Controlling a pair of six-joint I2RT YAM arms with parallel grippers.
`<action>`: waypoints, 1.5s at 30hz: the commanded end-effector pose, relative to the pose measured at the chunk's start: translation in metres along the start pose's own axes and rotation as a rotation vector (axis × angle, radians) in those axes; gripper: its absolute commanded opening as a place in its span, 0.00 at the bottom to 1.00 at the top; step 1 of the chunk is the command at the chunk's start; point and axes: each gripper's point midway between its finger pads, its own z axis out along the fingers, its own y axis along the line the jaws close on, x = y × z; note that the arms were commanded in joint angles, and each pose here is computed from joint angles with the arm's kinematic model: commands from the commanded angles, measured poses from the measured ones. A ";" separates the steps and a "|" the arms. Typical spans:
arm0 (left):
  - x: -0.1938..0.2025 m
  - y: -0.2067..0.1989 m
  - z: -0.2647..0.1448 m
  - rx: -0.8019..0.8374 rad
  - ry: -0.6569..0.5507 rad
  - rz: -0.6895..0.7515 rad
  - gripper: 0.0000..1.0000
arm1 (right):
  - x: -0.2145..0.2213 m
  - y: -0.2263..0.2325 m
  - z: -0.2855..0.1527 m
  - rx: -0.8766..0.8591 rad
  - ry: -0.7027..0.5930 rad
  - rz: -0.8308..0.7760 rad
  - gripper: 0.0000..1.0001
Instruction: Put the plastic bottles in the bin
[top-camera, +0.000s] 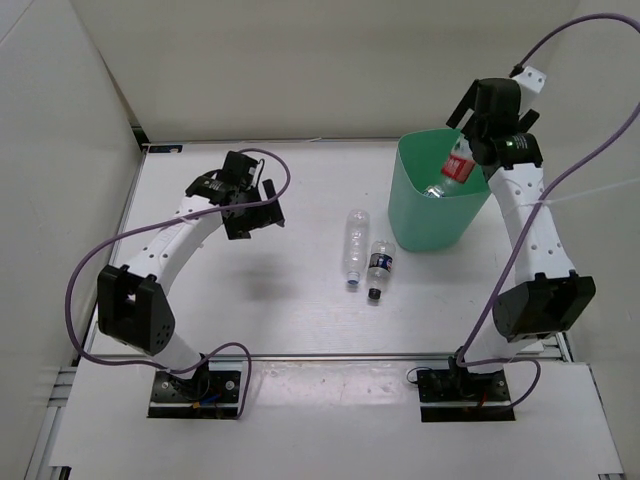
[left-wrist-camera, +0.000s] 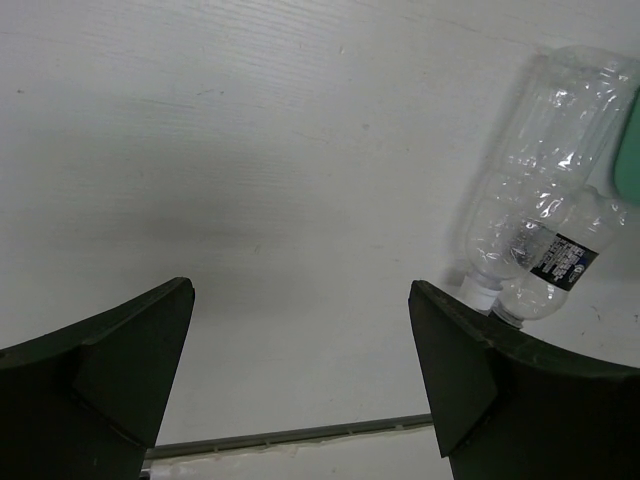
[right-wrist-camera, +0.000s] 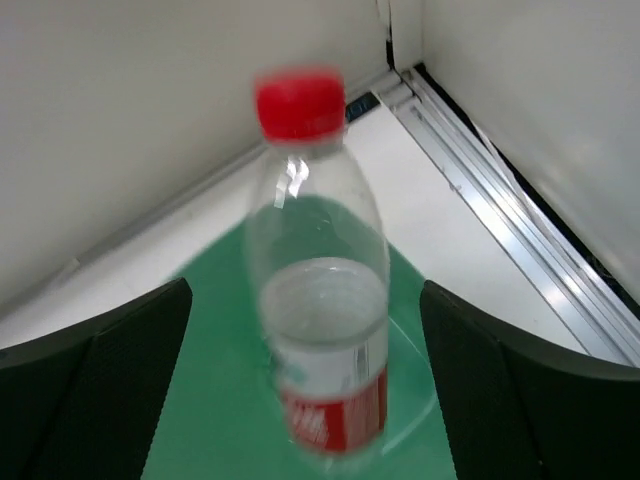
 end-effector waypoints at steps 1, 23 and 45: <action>-0.010 -0.012 -0.013 0.031 -0.032 0.026 1.00 | -0.018 0.003 -0.031 -0.052 -0.039 -0.006 0.99; -0.001 -0.019 -0.025 0.054 -0.074 -0.020 1.00 | 0.321 -0.017 -0.206 -0.565 0.656 -0.126 0.98; 0.062 0.048 -0.071 -0.079 -0.048 -0.027 1.00 | 0.404 -0.007 -0.122 -0.251 0.652 -0.198 0.90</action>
